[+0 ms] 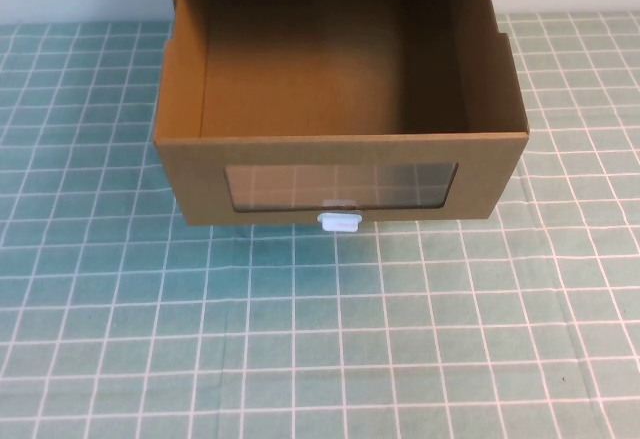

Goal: Open the shoe box
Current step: 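Pull the top drawer of the cardboard box fully open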

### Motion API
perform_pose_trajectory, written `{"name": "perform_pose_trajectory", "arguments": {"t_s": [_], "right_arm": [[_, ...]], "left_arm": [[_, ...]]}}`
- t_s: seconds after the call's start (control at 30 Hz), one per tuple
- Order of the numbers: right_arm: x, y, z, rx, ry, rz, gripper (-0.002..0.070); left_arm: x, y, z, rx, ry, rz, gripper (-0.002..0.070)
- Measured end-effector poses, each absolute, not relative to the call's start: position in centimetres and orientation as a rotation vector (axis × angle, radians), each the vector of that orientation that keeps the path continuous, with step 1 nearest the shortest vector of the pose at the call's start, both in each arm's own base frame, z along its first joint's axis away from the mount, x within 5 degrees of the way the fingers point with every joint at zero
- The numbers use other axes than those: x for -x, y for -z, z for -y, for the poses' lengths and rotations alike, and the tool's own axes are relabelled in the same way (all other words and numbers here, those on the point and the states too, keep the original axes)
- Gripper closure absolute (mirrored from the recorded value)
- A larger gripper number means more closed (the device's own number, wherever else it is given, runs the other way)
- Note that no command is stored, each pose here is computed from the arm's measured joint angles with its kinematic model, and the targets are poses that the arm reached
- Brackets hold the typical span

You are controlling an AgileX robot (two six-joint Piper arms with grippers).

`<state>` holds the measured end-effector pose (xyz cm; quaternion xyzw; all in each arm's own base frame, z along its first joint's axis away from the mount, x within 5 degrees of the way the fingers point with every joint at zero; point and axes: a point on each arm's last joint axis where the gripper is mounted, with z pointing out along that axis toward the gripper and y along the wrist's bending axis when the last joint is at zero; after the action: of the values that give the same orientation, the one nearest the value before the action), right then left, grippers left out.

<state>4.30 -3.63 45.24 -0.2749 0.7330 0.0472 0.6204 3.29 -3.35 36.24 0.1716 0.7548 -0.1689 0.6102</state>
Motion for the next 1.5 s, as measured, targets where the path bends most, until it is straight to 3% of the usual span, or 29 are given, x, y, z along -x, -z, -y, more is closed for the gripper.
{"name": "perform_pose_trajectory", "arguments": {"t_s": [0.23, 0.5, 0.67, 1.07, 1.5], "right_arm": [[-4.3, -45.2, 3.6, 0.633, -0.111, -1.686, 0.0689], [-4.3, -45.2, 3.6, 0.633, -0.111, -1.686, 0.0689], [-4.3, -45.2, 3.6, 0.633, -0.111, -1.686, 0.0689], [-4.3, -45.2, 3.6, 0.634, -0.113, -1.686, 0.0689], [-4.3, -45.2, 3.6, 0.634, -0.113, -1.686, 0.0689]], "left_arm": [[-4.1, -33.3, 2.8, -0.376, 0.291, -1.747, 0.0680], [-5.0, -23.1, 1.6, -0.271, 0.151, -1.732, 0.0680], [-5.5, -19.2, 1.3, -0.170, 0.176, -1.677, 0.0680], [-5.2, -17.3, 1.1, -0.223, 0.117, -1.846, 0.0680], [-5.2, -17.2, 1.1, -0.228, 0.110, -1.855, 0.0680]]}}
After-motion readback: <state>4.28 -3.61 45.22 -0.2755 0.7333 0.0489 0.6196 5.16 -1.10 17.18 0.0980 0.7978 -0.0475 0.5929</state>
